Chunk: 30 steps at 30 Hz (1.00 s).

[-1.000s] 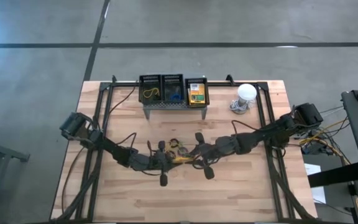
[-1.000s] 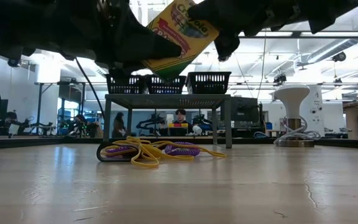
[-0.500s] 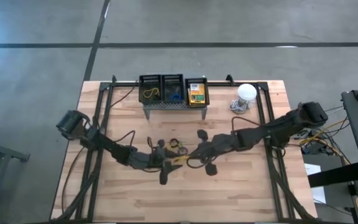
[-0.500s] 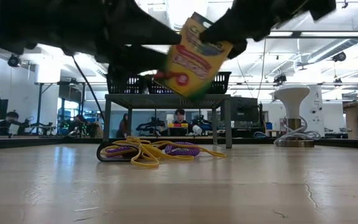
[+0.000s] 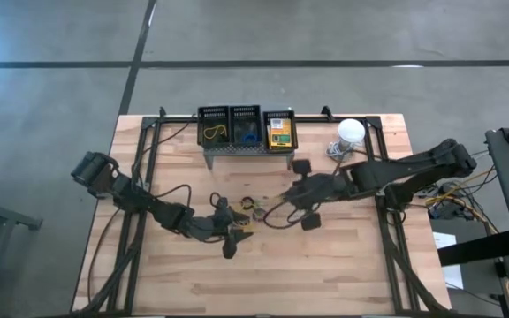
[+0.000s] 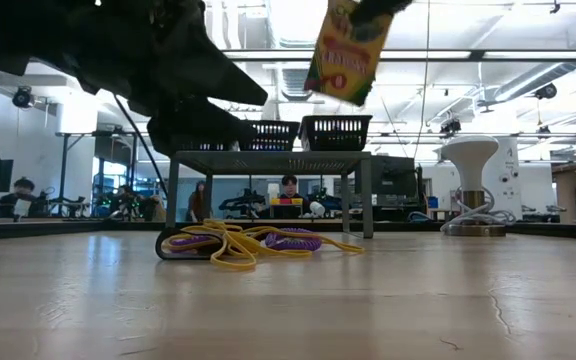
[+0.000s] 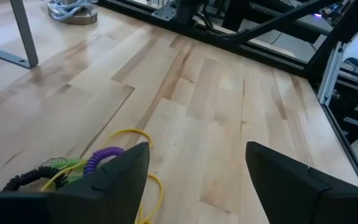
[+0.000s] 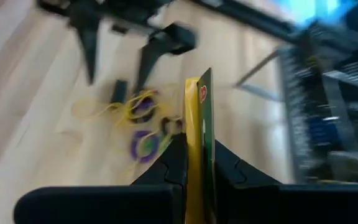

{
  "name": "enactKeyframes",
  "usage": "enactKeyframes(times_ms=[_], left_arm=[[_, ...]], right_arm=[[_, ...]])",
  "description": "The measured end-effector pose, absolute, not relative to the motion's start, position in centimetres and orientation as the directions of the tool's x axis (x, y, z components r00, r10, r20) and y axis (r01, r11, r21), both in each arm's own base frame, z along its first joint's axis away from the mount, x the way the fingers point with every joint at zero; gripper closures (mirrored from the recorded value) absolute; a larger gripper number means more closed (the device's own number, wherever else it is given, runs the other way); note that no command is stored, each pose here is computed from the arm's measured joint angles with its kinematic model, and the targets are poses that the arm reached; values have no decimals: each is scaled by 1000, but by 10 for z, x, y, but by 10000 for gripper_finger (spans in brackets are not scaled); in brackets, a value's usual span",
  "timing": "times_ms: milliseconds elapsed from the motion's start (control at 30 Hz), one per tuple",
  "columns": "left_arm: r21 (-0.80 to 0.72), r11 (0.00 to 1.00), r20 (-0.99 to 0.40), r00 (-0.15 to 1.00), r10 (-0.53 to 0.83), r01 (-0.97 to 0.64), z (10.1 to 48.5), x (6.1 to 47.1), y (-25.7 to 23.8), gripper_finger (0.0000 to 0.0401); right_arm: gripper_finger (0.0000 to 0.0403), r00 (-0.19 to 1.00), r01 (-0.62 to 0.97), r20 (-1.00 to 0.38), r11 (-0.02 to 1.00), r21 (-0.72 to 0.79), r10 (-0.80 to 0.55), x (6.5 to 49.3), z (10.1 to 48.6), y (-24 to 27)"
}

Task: Pick & Place Office Desk Supplies
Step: Put the crayon box into the right black bin on the shelf

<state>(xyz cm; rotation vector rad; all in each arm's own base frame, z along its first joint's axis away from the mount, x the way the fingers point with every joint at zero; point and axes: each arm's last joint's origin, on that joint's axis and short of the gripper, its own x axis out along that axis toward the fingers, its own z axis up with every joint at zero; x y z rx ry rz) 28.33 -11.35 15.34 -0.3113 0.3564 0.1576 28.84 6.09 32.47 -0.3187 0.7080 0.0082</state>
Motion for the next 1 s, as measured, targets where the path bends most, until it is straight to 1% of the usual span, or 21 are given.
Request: enactKeyframes(times_ms=[133, 267, 367, 433, 600, 800, 1000], left_arm=[[-275, 939, -360, 928, 96, -204, 154, 284, -114, 142], [-288, 937, -341, 936, 92, -197, 157, 285, -114, 148], [-292, 936, -336, 937, 91, -196, 157, 285, -114, 151], [-288, 937, -336, 937, 93, -196, 157, 285, -114, 151], [-283, 938, -337, 936, 98, -200, 157, 286, -112, 152], [-280, 939, -339, 936, 98, -200, 157, 286, -112, 152], [-279, 939, -341, 935, 97, -200, 156, 285, -112, 152]], right_arm=[[381, 800, -77, -585, 942, -327, -137, 279, 353, 53], [380, 863, -20, -481, 940, -339, -155, 264, 391, 40], [380, 879, 30, -434, 933, -359, -196, 254, 406, 25], [380, 869, 68, -438, 931, -359, -232, 252, 404, 12], [380, 808, 121, -504, 922, -368, -307, 251, 386, -23], [380, 749, 153, -521, 872, -465, -409, 250, 380, -60], [380, 760, 123, -503, 851, -510, -411, 255, 377, -88]])
